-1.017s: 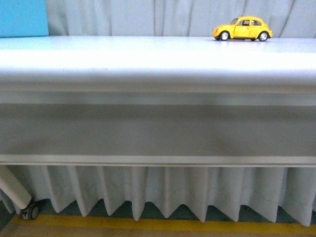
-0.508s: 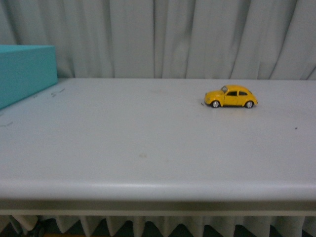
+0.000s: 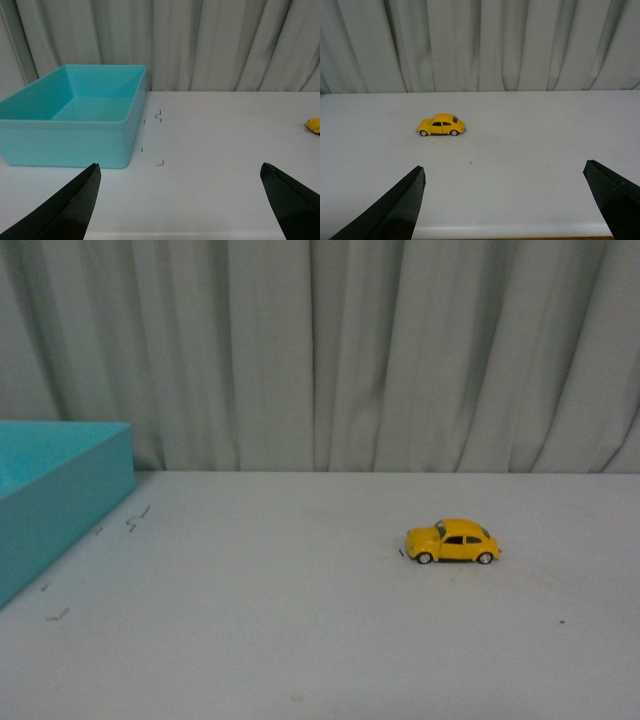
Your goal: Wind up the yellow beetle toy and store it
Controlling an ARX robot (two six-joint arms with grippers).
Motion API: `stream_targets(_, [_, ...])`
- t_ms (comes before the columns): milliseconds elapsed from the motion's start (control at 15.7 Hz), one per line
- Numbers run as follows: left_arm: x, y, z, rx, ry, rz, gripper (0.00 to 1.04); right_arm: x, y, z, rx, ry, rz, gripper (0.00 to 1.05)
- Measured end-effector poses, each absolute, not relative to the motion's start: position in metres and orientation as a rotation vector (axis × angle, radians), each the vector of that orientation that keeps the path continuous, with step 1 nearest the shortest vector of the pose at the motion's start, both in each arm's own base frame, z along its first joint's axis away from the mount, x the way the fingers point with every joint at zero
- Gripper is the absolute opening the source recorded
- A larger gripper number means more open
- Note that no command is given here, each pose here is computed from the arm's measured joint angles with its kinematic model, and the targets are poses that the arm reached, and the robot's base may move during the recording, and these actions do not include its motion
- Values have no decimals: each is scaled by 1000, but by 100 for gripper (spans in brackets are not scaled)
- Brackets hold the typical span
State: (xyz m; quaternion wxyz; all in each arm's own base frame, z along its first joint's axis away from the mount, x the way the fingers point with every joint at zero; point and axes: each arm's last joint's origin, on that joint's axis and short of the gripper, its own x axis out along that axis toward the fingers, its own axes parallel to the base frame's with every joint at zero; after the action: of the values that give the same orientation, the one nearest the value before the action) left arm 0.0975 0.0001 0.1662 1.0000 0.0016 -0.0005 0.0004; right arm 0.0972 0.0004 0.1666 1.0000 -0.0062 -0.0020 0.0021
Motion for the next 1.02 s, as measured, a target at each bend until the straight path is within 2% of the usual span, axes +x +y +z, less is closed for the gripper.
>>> stream_targets(1017, [97,0,166,3,-1,1,98,97,0,167,-9,-4,4,98])
